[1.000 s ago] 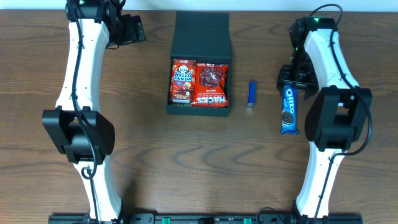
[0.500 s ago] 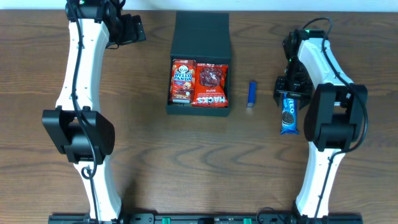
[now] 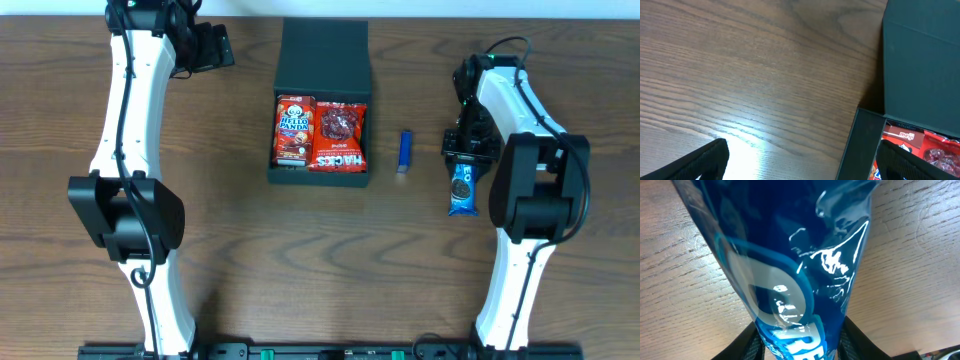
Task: Pack container
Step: 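Grasp the blue Oreo pack with the right gripper and lift, then lower the Oreo pack into the box's right side and release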
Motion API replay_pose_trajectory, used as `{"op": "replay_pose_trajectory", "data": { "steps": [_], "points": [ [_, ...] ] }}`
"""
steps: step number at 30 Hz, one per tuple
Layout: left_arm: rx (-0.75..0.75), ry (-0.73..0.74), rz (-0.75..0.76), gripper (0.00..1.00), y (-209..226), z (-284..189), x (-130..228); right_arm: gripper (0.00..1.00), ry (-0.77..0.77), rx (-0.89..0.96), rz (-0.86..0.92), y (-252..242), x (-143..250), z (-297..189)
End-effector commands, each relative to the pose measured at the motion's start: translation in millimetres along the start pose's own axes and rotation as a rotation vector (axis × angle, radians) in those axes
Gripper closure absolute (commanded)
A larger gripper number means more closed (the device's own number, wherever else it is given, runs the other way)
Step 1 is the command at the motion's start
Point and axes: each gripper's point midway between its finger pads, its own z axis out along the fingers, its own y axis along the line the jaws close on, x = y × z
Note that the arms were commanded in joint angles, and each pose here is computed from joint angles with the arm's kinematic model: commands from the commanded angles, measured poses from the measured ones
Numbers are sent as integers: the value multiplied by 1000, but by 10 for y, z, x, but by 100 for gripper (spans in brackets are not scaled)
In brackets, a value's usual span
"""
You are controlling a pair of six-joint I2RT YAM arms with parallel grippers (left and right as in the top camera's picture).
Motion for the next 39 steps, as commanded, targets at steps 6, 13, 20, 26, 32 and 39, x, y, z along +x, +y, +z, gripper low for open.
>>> {"op": "replay_pose_trajectory", "data": {
  "steps": [6,13,20,26,32,39],
  "points": [
    [-8,-1,-1,5,18,-9,5,69,-24,-7,-3,59,-14,-57],
    [-8,-1,-1,5,18,-9,6,71,-82,-26,2,78,-130,-251],
    [-8,-1,-1,5,18,-9,5,74,-230,-76,-13,100,-325,-862],
    [-8,-1,-1,5,19,-9,6,79,-402,-231,-94,470,-390,-1533],
    [-21,-3,3,5,43,-10,2,79,-504,-325,-223,1190,-164,-1911],
    [-69,-5,18,5,128,-14,5,80,-551,-443,-301,1990,134,-2070]
  ]
}}
